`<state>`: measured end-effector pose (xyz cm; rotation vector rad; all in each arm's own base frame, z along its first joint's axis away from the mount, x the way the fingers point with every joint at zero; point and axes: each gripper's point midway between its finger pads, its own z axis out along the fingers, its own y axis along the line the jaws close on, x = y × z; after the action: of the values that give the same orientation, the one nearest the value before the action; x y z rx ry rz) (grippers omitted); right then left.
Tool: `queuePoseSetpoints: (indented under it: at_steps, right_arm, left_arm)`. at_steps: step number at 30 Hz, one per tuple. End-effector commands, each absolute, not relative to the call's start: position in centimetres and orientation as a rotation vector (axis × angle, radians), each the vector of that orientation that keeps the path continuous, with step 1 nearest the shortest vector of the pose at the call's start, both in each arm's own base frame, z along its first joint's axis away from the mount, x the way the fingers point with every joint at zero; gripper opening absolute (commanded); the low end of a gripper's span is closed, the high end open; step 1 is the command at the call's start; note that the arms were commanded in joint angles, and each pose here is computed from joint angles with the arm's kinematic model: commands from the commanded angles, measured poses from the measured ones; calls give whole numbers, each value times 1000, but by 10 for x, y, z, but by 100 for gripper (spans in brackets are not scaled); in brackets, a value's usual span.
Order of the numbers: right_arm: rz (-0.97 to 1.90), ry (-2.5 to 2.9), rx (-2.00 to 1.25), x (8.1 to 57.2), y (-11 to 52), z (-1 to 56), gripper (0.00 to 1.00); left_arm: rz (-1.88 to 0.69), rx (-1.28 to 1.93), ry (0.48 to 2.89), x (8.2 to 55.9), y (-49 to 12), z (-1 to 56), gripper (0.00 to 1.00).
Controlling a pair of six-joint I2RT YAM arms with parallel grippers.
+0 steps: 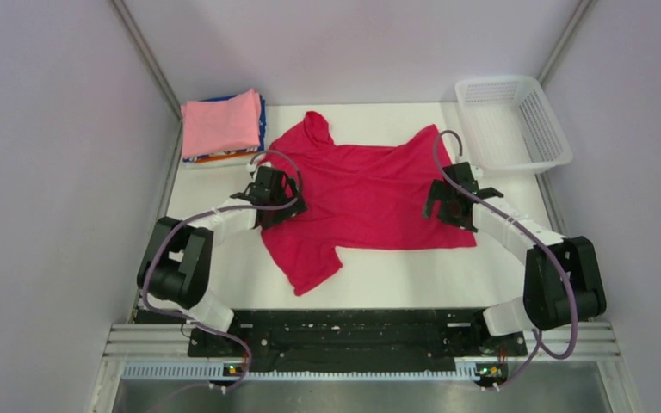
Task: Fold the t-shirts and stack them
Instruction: Flatten out the tshirt
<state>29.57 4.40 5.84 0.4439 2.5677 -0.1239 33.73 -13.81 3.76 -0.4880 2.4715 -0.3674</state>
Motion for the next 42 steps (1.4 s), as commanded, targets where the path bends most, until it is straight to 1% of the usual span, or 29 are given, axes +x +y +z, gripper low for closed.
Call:
queuePoseSetpoints:
  at_steps: [1,5,9,12,14,17,20,23,26,29,32,35,36,38,42]
  right_arm:
    - [168,2384,316,350,84,75,99]
    - [190,2364,290,366,90,65,99]
    - [104,2318,343,385,78,67,99]
    - [102,2251,393,397,74,86,99]
    - [120,2191,443,397,70,104,99]
    - [138,2119,549,381,59,119,99]
    - [131,2107,657,350,43,114,99]
    - [107,2089,781,320,28,107,99]
    - [82,2050,829,299,17,109,99]
    - [84,2016,837,286,12,110,99]
    - [112,2000,833,281,13,112,99]
    - [123,2024,802,279,16,110,99]
    - [121,2036,800,279,17,109,99]
    - [116,2061,797,278,18,105,99]
    - [103,2101,796,276,20,98,99]
  left_arm:
    - [-298,-499,2510,364,-132,28,99]
    - [-247,-492,2511,396,-129,30,99]
    - [-264,-475,2503,424,-130,33,99]
    - [-276,-441,2474,441,-134,57,99]
    - [-313,-416,2434,440,-137,80,99]
    - [-360,-406,2394,413,-136,107,99]
    - [-366,-458,2402,365,-128,116,99]
    - [-383,-521,2441,308,-124,105,99]
    - [-381,-556,2493,255,-117,91,99]
    - [-362,-563,2559,217,-115,76,99]
    - [-356,-551,2605,198,-117,67,98]
    - [-344,-542,2647,189,-119,54,89]
    - [-353,-540,2659,187,-121,50,87]
    - [-367,-529,2664,190,-124,43,86]
    - [-341,-537,2659,199,-125,34,80]
